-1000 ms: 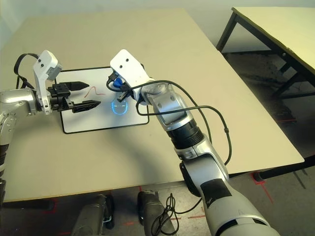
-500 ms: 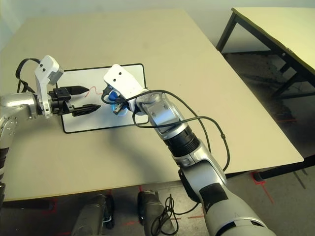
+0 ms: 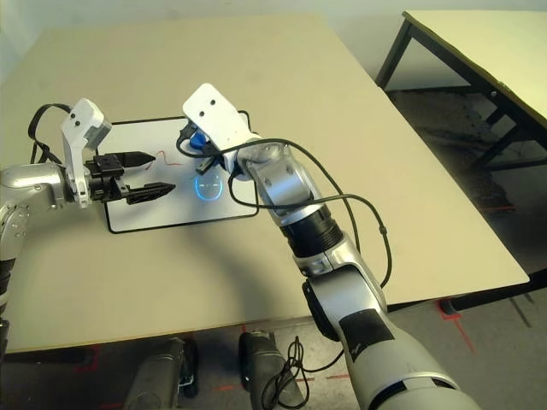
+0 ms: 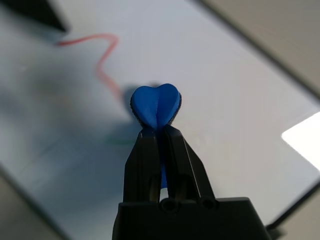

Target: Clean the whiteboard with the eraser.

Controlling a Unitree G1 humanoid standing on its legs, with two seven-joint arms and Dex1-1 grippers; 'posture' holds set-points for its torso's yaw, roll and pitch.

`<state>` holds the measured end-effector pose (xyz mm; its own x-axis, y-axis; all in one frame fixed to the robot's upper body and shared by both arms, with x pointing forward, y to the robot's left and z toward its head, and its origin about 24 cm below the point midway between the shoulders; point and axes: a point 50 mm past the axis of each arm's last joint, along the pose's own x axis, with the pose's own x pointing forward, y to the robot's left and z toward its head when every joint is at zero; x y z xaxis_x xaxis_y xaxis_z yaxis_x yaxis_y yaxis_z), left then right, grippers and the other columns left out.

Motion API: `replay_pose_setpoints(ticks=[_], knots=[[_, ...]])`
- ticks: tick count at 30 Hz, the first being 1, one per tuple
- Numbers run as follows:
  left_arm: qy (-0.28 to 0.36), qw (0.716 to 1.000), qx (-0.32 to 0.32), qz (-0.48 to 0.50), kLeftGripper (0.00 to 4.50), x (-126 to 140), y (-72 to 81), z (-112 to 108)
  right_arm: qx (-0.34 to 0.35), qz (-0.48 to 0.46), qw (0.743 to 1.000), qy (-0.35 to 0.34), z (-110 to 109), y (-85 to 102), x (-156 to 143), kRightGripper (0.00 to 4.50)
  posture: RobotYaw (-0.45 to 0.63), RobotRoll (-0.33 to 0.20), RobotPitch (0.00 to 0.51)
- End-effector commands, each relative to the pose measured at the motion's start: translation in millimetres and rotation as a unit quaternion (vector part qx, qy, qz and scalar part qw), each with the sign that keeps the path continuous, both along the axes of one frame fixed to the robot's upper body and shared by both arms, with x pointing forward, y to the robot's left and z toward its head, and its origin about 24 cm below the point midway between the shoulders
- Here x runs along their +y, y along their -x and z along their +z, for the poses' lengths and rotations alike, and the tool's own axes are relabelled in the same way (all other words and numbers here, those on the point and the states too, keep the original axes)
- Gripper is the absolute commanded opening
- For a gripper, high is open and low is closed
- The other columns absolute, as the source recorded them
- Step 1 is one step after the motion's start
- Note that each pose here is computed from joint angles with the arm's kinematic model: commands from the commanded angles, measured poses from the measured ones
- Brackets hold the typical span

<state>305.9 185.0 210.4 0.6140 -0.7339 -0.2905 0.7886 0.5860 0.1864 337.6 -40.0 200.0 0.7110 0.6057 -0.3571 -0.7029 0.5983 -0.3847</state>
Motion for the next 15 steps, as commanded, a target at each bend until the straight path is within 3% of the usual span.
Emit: replay_pose_setpoints(ticks=[1,7,15], knots=[[-0.003,1.000,0.007,-0.001,4.50,1,3.3,-2,0.034,0.013,0.999,0.014,-14,7.6,5,0.00,0.07,0.000,0.181],[-0.002,1.000,0.006,-0.001,4.50,1,2.9,-1,0.034,0.004,0.999,0.016,-15,4.5,2,0.00,0.08,0.000,0.180],[0.000,1.000,0.007,-0.003,4.50,0,3.3,-2,-0.030,-0.062,0.998,-0.014,22,-25.3,-18,0.00,0.08,0.000,0.180]])
